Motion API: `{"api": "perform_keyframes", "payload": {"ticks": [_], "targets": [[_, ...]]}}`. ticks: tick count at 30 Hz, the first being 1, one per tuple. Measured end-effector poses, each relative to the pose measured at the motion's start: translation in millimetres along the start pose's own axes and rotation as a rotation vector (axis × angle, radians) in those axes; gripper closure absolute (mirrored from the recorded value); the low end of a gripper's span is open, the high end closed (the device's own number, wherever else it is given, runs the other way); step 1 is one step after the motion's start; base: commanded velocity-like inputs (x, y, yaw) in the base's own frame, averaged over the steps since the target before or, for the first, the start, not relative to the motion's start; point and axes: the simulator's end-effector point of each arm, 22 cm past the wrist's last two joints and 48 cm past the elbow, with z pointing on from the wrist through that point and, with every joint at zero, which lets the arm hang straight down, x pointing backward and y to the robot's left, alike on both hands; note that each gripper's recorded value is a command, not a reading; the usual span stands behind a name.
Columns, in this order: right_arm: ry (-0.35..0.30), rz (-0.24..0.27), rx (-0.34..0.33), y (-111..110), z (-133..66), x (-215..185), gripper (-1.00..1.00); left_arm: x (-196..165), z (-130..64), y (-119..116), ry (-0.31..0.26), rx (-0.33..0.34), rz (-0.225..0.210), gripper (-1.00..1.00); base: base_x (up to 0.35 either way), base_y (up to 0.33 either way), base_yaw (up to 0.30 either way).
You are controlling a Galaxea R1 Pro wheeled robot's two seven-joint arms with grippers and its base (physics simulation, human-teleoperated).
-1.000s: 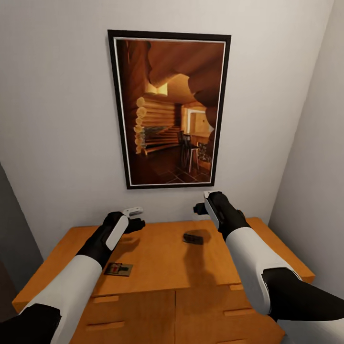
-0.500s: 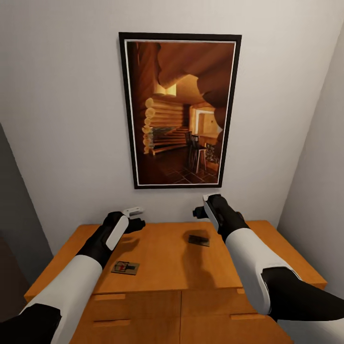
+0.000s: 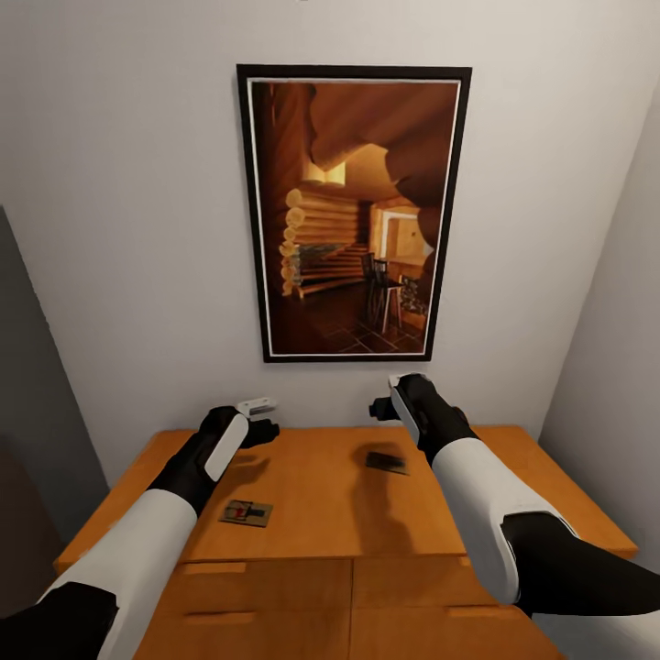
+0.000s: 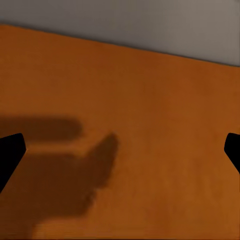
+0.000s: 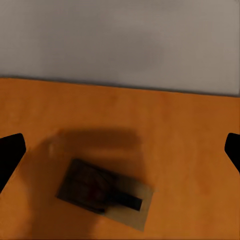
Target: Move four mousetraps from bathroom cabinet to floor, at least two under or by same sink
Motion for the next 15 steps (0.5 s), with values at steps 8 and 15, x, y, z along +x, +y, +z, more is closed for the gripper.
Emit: {"api": "perform_keyframes", "payload": {"ticks": [8,15], "targets": [[0.001,0.001,-0.001,-0.2,-1.2,-0.2,-1.0,-1.1,-1.1,0.0,-0.003,-0.001,0.002,-1.0,0.0,0.0,0.071],[0.003,0.002,-0.004,0.7,-0.9,0.6,-1.0,-1.4,-1.2,0.1,-0.004,-0.001,0.001,-1.0,0.0,0.0,0.009]]}}
